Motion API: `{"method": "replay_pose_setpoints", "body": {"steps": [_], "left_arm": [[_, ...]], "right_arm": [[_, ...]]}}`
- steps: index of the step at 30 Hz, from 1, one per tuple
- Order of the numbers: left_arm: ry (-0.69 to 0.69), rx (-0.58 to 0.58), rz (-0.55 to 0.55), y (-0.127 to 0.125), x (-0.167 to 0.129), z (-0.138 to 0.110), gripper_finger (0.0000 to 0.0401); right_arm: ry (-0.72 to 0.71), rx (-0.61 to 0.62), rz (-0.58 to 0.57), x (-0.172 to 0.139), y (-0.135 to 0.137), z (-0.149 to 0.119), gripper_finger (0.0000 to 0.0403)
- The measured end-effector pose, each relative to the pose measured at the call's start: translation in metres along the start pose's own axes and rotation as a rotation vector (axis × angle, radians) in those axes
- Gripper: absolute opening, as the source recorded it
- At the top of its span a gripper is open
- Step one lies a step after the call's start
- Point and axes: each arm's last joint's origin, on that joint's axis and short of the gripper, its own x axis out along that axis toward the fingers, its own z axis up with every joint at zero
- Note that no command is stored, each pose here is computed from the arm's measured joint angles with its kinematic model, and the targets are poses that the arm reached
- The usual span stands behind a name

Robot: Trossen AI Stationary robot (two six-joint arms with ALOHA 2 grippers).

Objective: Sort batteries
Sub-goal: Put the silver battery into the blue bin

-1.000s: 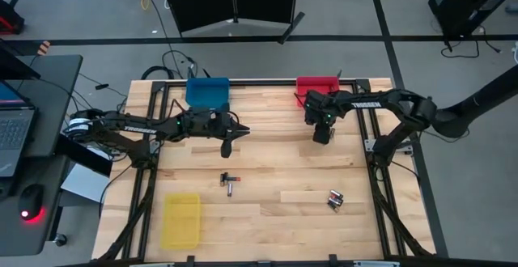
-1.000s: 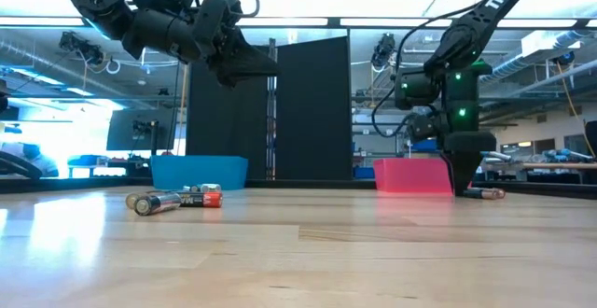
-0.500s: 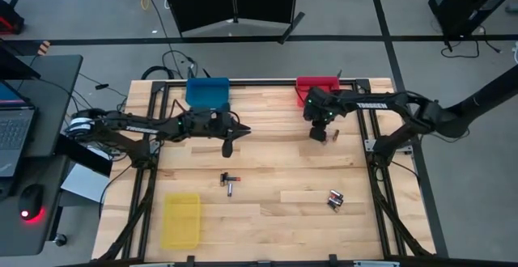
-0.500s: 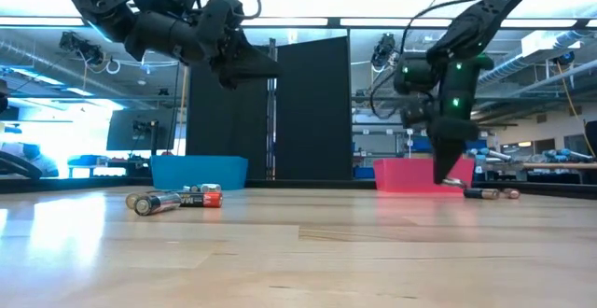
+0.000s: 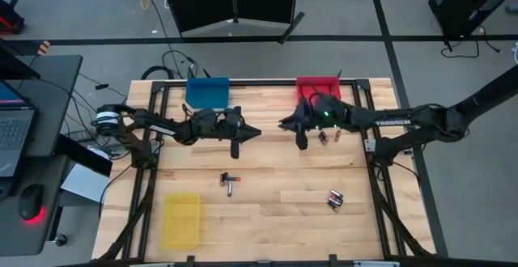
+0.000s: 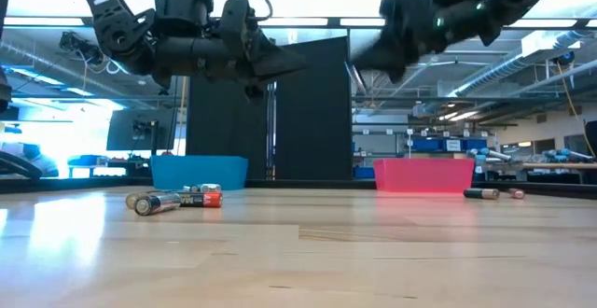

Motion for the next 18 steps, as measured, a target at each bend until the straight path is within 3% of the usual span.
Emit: {"method": "replay_pose_setpoints", "body": {"steps": [6,12,18], "left_arm": [[-0.012,-0.014,-0.043,-0.011,0.014,0.002,0.0081],[-0.05,0.045,-0.094,-0.027,0.023,0.011,0.0144],[-0.064,0.049,-0.108,-0.033,0.03,0.019,0.0182]], "right_arm": [[-0.193,-0.057,0.076,0.001,0.034,0.014,0.0057],[-0.215,-0.07,0.088,0.001,0.044,0.015,0.0057],[-0.261,-0.077,0.106,0.0,0.048,0.019,0.0057]]}}
